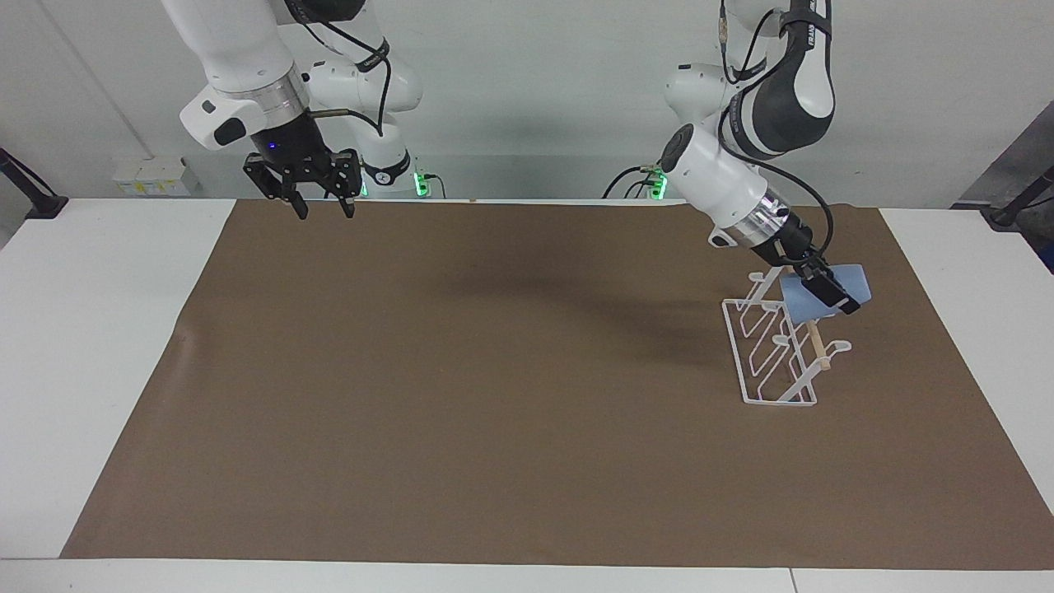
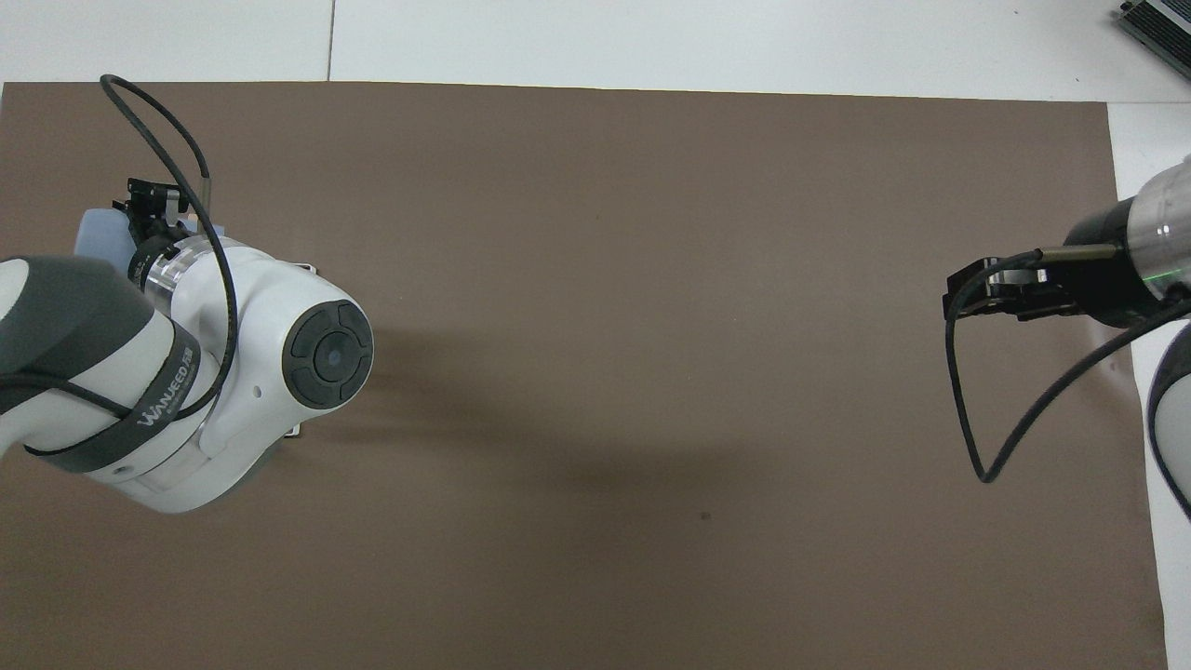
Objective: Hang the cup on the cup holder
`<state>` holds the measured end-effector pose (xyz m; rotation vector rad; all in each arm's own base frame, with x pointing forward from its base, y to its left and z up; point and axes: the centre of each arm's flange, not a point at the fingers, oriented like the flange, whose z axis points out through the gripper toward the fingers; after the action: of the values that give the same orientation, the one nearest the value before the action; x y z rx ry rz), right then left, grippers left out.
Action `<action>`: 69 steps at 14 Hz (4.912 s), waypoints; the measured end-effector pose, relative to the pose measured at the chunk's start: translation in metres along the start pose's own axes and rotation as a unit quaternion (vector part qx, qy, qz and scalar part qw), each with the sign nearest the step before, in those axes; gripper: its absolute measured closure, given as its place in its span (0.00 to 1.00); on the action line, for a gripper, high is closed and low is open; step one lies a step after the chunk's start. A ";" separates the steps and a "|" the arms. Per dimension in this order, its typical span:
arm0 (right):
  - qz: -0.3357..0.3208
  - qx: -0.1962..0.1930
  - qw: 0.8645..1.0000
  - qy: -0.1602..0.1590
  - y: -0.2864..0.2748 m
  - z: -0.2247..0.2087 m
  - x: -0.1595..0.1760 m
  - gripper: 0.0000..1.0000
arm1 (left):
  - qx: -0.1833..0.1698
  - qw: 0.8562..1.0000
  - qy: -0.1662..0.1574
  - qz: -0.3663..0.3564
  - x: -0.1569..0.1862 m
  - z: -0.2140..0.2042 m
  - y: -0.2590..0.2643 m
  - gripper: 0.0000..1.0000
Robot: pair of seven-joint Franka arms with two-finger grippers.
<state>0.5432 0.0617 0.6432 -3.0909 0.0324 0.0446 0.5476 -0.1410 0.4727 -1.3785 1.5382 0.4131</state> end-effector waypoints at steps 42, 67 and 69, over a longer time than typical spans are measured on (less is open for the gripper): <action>-0.057 -0.009 0.998 0.041 0.015 0.018 -0.013 0.00 | -0.296 0.875 0.093 -0.373 -0.055 -0.022 -0.008 0.00; -0.048 -0.009 0.998 0.039 0.025 0.018 -0.012 0.00 | -0.464 0.654 0.248 -0.543 -0.233 -0.003 -0.022 0.00; -0.048 -0.009 0.998 0.039 0.025 0.018 -0.012 0.00 | -0.467 0.651 0.248 -0.544 -0.234 -0.003 -0.022 0.00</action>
<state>0.5303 0.0379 0.6238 -3.1056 -0.1128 -0.0813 0.5341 -0.0201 0.6736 -3.1241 0.4637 -0.0090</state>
